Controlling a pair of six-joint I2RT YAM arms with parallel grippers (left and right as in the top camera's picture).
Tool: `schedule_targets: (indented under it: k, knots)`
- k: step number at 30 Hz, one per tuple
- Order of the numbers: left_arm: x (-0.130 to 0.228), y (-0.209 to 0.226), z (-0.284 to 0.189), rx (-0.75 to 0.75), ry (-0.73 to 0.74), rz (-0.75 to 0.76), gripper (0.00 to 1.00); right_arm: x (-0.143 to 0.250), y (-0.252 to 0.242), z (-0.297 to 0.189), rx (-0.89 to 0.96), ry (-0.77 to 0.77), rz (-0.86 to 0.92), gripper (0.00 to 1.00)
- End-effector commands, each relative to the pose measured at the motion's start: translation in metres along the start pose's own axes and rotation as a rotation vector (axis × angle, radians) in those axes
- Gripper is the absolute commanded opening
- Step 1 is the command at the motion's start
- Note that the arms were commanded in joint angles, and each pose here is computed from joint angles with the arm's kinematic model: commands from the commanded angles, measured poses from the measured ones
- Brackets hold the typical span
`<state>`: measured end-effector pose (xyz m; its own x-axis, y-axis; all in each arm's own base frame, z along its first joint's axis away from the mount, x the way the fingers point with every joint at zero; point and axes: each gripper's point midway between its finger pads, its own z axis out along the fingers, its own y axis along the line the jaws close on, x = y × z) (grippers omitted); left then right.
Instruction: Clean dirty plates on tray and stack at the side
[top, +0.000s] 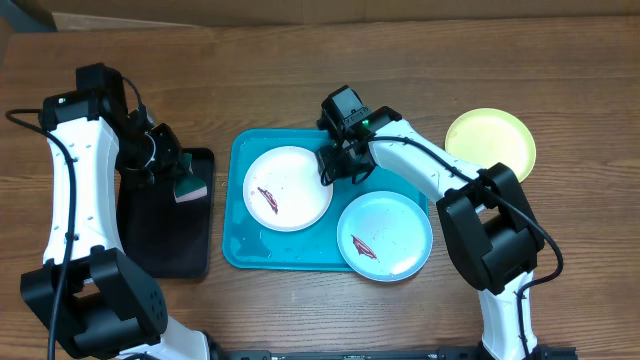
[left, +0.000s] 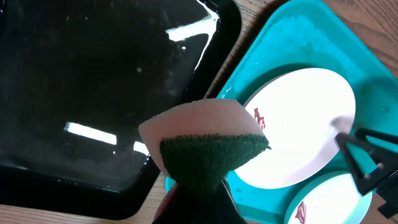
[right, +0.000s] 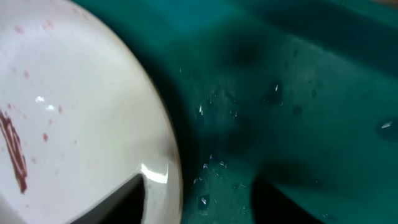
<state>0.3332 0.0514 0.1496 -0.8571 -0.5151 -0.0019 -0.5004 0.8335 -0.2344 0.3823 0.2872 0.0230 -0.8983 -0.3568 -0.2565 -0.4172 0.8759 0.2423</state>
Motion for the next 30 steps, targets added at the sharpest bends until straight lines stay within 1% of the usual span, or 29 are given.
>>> schedule_targets:
  k: [1, 6, 10, 15, 17, 18, 22, 27, 30]
  knots:
    - [0.001, -0.001, -0.007, -0.003, -0.023, 0.029, 0.04, -0.008, 0.003, 0.005, 0.008, -0.025, -0.114, 0.39]
    - [0.001, -0.001, -0.007, -0.003, -0.024, 0.029, 0.04, 0.004, 0.002, 0.012, 0.010, 0.001, -0.100, 0.35]
    - [0.001, -0.002, -0.007, -0.002, -0.024, 0.030, 0.04, 0.017, -0.002, 0.020, 0.015, 0.032, -0.074, 0.34]
    - [0.001, -0.002, -0.006, -0.002, -0.023, 0.031, 0.04, 0.026, -0.005, 0.026, 0.018, 0.047, -0.067, 0.31]
    - [0.002, -0.002, -0.006, -0.002, -0.018, 0.031, 0.04, 0.027, -0.007, 0.027, 0.024, 0.044, -0.040, 0.24]
    - [0.004, -0.003, -0.006, 0.001, -0.010, 0.033, 0.04, 0.027, -0.007, 0.027, 0.026, 0.043, -0.019, 0.18]
    - [0.013, -0.013, -0.006, 0.057, 0.026, 0.100, 0.04, 0.026, -0.007, 0.027, 0.027, 0.038, 0.094, 0.05]
    - [0.027, -0.041, -0.006, 0.160, 0.069, 0.185, 0.04, 0.036, -0.005, 0.027, 0.040, 0.075, 0.223, 0.04]
    - [0.036, -0.059, -0.002, 0.168, 0.084, 0.239, 0.04, 0.043, 0.000, 0.028, 0.047, 0.095, 0.285, 0.04]
